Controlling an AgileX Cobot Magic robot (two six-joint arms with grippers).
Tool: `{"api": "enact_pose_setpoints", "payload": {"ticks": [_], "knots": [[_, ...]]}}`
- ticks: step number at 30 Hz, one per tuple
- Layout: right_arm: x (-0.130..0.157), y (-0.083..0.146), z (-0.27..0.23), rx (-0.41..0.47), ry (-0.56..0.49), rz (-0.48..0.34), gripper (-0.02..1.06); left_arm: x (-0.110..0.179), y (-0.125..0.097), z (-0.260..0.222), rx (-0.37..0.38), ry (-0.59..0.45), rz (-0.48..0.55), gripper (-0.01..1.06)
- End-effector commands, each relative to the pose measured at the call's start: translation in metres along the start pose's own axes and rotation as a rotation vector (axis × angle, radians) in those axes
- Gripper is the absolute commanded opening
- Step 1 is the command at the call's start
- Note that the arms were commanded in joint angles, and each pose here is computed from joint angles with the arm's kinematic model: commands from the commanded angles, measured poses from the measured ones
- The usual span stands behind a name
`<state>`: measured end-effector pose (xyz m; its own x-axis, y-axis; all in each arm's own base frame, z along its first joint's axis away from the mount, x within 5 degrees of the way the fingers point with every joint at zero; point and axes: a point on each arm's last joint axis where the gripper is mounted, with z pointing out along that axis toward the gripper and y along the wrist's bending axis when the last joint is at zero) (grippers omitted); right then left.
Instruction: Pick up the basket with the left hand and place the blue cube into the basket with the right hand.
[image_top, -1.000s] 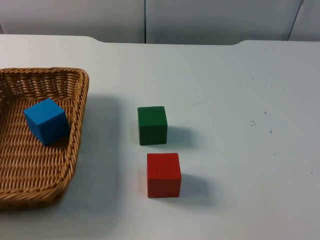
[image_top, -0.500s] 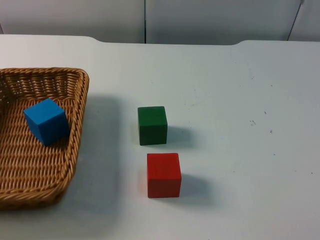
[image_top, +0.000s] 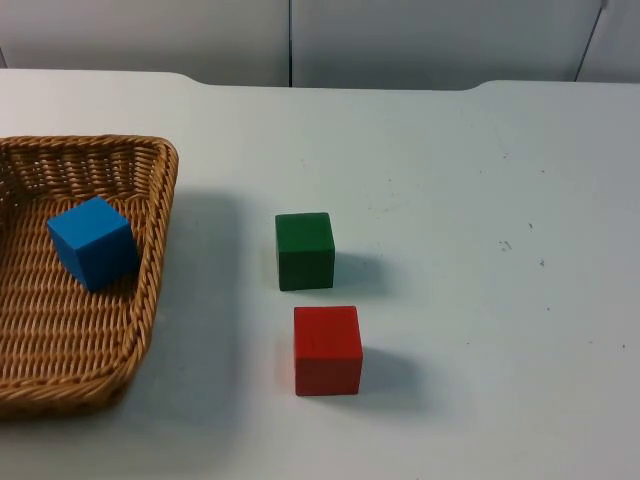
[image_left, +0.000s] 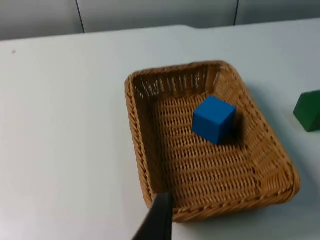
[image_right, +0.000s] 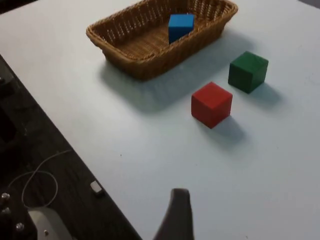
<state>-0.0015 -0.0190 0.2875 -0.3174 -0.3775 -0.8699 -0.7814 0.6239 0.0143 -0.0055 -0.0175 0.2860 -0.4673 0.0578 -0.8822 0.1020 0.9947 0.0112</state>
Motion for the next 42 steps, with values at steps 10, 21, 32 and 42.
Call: {"api": "enact_pose_setpoints", "payload": {"ticks": [10, 21, 32, 42], "knots": [[0.006, -0.004, 0.003, 0.049, 0.033, -0.006, 0.71, 0.004, 0.000, 0.002, 0.005, -0.016, -0.001, 0.81], [0.004, -0.009, 0.003, 0.100, 0.013, -0.003, 0.71, 0.004, 0.000, 0.002, 0.001, -0.017, -0.017, 0.94], [0.004, -0.007, 0.003, 0.074, 0.016, 0.017, 0.71, 0.005, 0.007, 0.003, -0.076, -0.014, -0.126, 1.05], [0.004, -0.007, 0.003, 0.072, 0.016, 0.017, 0.71, 0.005, 0.007, 0.003, -0.075, -0.014, -0.123, 1.05]]}}
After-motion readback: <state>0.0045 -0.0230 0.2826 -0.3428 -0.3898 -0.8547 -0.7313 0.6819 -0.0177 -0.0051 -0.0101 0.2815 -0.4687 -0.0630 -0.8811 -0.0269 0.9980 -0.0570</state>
